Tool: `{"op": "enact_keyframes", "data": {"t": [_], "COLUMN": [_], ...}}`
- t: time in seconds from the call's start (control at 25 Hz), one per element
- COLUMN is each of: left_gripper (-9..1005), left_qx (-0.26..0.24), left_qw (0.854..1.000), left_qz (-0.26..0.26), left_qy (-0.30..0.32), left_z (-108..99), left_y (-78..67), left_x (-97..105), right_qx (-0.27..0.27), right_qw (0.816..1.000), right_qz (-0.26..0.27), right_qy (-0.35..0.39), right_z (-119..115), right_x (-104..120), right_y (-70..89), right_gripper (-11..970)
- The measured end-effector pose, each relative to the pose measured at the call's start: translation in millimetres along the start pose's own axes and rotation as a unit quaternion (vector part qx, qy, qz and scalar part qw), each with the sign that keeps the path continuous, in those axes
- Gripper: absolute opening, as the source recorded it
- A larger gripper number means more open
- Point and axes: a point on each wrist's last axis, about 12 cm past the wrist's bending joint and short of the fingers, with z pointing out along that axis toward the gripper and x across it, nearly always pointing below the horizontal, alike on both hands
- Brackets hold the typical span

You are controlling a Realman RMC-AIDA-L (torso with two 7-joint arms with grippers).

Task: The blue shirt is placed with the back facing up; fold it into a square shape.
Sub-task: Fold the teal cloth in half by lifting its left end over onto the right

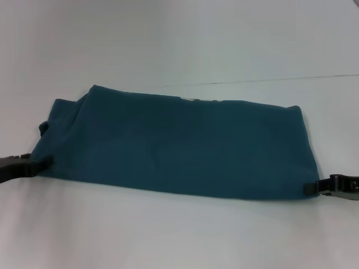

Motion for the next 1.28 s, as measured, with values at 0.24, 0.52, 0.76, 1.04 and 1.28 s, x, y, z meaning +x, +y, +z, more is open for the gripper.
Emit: {"op": "enact_keyframes", "data": {"t": [0.24,0.52,0.76,1.04,1.28], "left_gripper": [558,369,3,1,1], "left_qx": [-0.002,-0.008,-0.011,-0.014,-0.022], "left_qw": [1.000,1.000,1.000,1.000,1.000], "left_qz": [0.002,0.004,0.006,0.009,0.003], "left_qy": [0.003,0.006,0.007,0.003,0.013], "left_z": [0.1,-0.6,-0.1,-1.5,-8.3], "left_y": [0.2,1.8,2.0,2.9,5.6], "left_x": [0.1,0.7,-0.8,-3.9,-6.9], "right_qx": [-0.001,-0.003,-0.003,0.000,0.006], "right_qw": [1.000,1.000,1.000,1.000,1.000], "right_qz": [-0.001,-0.001,0.001,-0.001,-0.008], "right_qy": [0.002,0.002,0.002,-0.001,-0.007], "right_z": [1.2,1.1,1.5,1.5,-3.5], "right_x": [0.9,2.5,4.3,4.1,-2.1], "right_y": [0.6,0.1,-0.6,-1.5,-2.8], "right_gripper": [49,54,58,64,68]}}
